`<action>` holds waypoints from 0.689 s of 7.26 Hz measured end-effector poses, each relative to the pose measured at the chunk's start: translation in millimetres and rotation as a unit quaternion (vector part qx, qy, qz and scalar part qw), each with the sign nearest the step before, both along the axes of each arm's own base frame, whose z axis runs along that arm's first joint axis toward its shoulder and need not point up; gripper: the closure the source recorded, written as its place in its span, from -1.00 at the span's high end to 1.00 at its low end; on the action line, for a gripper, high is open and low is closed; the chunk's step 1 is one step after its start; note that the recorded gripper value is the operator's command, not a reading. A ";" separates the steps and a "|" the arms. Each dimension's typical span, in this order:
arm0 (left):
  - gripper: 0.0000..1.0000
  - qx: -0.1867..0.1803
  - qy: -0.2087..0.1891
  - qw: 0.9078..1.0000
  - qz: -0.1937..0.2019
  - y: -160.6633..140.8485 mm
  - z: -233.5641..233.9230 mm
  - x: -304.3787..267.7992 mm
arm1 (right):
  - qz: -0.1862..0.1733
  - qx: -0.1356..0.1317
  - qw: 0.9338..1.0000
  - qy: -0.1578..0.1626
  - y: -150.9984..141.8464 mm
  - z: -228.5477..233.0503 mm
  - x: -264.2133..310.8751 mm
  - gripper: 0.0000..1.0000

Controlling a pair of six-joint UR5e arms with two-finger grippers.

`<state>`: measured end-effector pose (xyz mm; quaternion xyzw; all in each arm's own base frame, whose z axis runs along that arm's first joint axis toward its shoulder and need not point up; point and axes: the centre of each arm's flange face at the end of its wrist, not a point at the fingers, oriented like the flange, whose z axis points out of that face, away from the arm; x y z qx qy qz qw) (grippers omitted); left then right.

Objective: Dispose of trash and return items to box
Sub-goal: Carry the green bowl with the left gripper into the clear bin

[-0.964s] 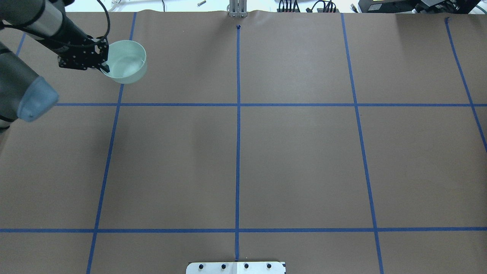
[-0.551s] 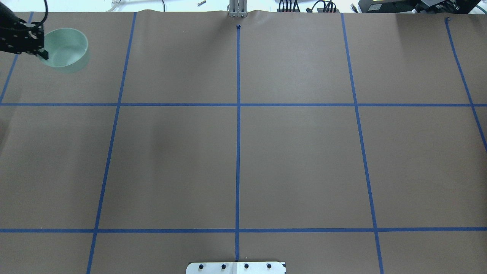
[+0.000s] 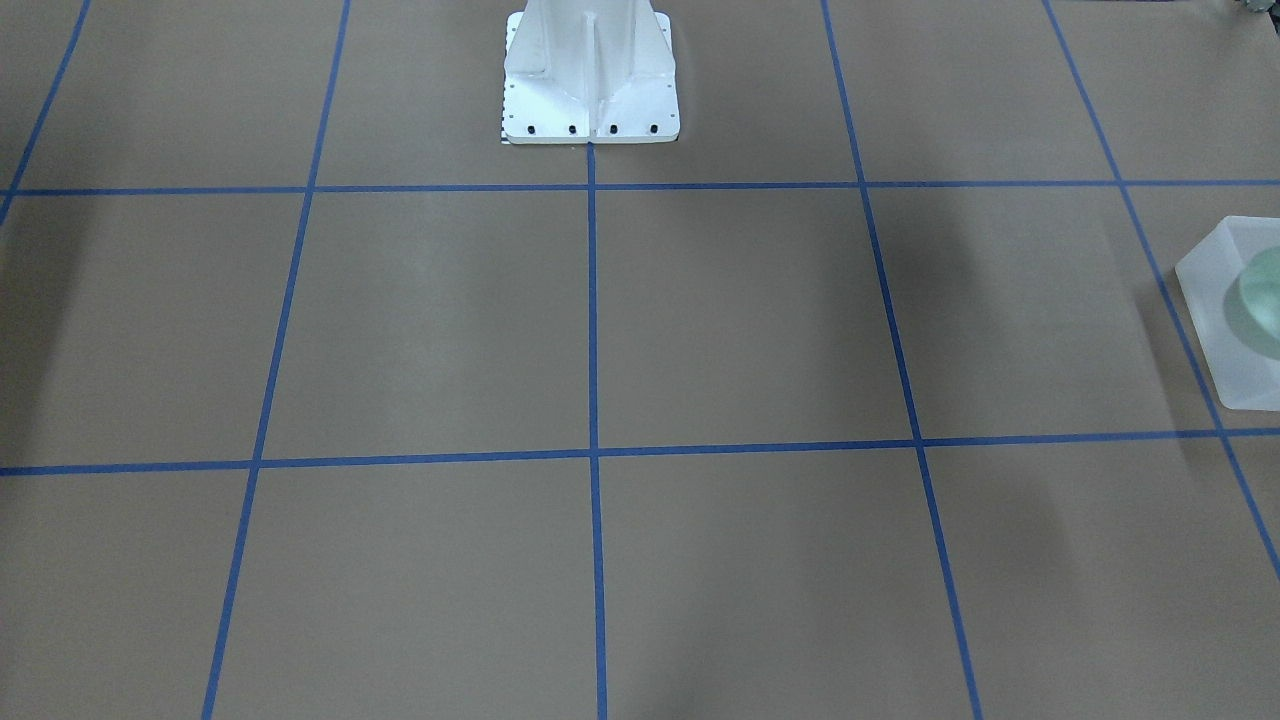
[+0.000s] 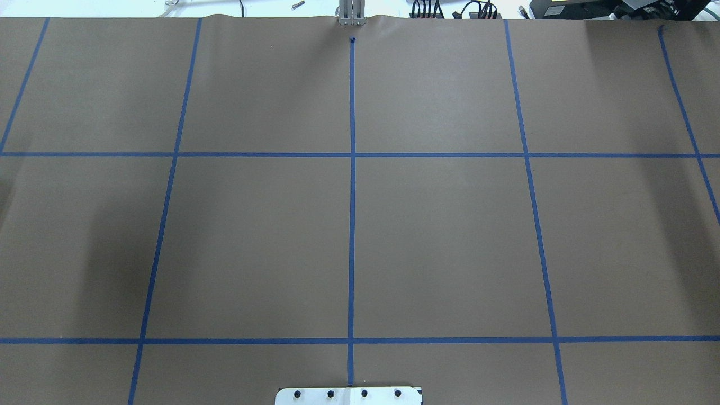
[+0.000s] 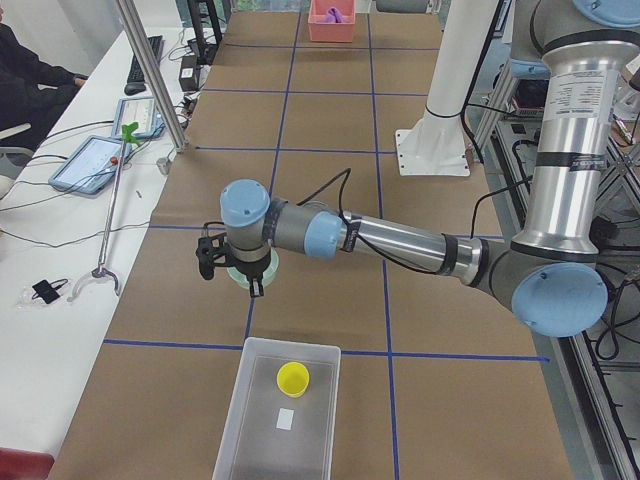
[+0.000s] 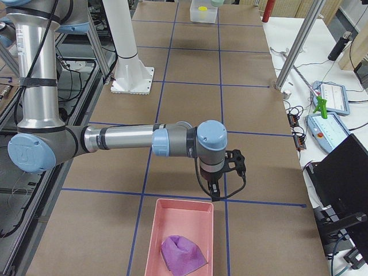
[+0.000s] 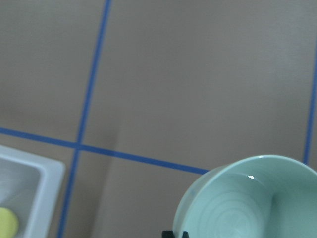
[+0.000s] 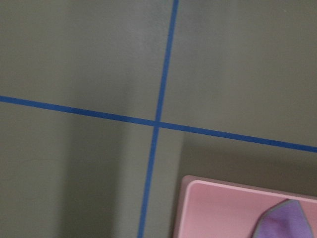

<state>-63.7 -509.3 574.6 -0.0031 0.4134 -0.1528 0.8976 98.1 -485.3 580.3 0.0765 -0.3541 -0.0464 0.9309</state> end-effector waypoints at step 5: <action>-1.00 -0.109 0.016 0.988 -0.111 60.6 205.5 -103.6 | 0.006 -0.016 0.999 -0.041 -1.9 -63.6 -53.1 1.00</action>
